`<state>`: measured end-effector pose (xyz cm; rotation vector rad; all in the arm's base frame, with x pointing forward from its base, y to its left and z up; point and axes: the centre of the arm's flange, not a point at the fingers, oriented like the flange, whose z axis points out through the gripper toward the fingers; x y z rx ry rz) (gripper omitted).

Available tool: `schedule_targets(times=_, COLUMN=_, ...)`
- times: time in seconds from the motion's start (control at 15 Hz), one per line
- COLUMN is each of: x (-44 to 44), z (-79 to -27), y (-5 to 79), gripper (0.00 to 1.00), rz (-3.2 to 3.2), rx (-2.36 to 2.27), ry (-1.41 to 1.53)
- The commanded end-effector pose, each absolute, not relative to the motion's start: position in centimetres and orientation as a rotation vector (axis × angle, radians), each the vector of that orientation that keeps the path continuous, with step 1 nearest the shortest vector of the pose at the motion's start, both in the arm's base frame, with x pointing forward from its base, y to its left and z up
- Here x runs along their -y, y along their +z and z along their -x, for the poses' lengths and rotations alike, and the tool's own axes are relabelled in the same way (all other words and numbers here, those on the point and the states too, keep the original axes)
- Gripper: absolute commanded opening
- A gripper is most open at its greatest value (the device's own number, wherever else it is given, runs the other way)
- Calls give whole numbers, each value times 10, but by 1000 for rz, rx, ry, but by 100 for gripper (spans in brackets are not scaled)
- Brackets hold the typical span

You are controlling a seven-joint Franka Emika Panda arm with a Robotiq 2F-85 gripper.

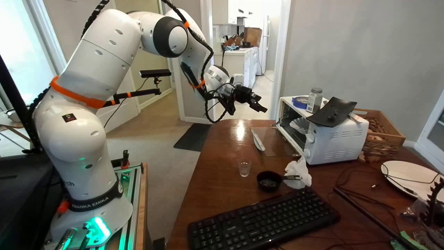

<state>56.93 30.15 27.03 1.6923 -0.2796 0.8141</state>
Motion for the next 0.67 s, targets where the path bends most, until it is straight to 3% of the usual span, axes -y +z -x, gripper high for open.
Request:
schedule_targets(times=0.0, x=-325, z=-569, y=259, gripper=100, rz=-1769, rx=158, ry=855)
schedule_targets(times=0.6, x=-345, z=-558, y=258, gripper=100, rz=-1783, rx=121, ry=875)
